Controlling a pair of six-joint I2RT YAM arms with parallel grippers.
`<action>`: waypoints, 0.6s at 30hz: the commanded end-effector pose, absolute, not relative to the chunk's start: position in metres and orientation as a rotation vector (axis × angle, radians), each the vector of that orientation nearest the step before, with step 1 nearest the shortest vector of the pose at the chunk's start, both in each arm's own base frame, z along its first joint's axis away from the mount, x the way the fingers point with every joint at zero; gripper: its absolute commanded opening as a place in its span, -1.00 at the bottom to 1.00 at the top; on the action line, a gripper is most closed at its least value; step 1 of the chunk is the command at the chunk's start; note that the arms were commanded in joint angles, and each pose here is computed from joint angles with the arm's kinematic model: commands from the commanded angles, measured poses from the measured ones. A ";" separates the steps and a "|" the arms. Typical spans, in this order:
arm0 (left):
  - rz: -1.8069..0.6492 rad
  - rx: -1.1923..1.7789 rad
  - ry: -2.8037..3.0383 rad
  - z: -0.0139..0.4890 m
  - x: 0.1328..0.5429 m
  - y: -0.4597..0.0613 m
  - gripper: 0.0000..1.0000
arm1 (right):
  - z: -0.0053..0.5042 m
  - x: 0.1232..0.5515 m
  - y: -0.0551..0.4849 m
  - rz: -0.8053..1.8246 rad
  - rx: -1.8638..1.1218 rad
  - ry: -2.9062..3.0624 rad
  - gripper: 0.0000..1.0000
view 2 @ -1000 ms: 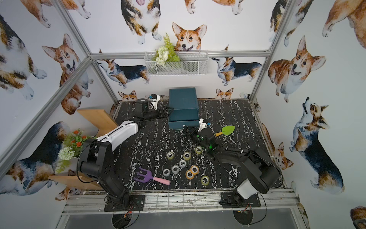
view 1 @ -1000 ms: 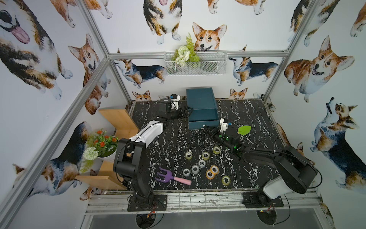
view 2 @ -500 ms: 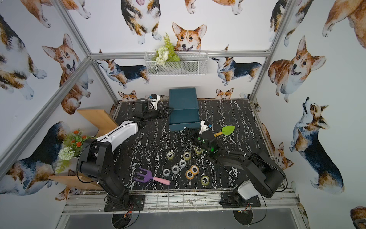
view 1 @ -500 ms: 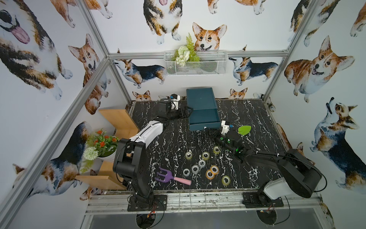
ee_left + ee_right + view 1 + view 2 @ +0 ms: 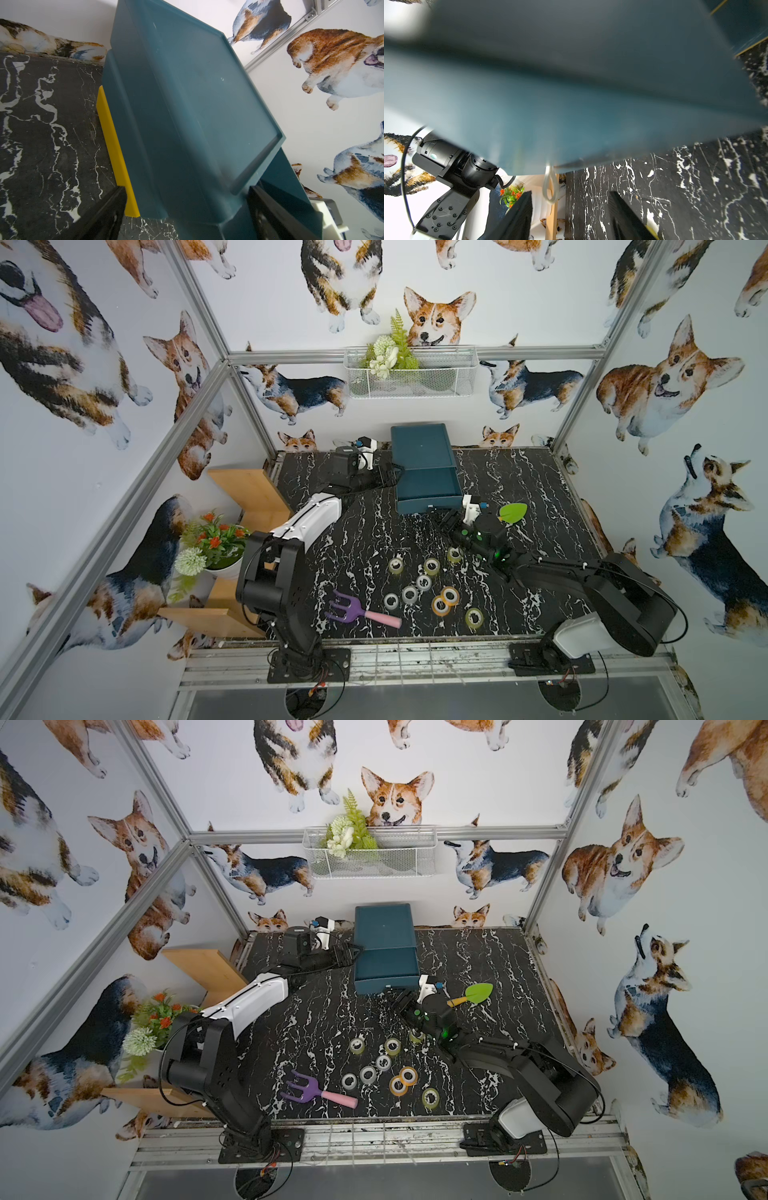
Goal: Place the transparent tape into the drawer according to color
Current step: Open the drawer in the storage box.
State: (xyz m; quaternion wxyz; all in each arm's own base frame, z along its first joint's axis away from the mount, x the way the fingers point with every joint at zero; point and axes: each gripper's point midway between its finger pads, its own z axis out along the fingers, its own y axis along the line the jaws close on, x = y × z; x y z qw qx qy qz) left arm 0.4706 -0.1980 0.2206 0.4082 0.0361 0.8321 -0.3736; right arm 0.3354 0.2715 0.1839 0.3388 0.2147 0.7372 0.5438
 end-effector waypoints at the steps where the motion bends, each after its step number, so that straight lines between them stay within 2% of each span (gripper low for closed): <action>1: -0.933 0.081 2.070 0.234 0.470 -0.195 0.96 | 0.176 0.326 0.273 1.358 0.471 2.001 0.36; 6: -0.908 0.017 2.083 0.241 0.471 -0.188 0.99 | 0.155 0.309 0.269 1.232 0.341 2.148 0.37; 11: -0.882 -0.016 2.005 0.284 0.453 -0.179 0.99 | 0.142 0.295 0.250 0.995 0.161 2.264 0.38; 18: -0.778 -0.079 2.022 0.292 0.427 -0.157 0.99 | 0.119 0.269 0.213 0.726 0.024 2.380 0.39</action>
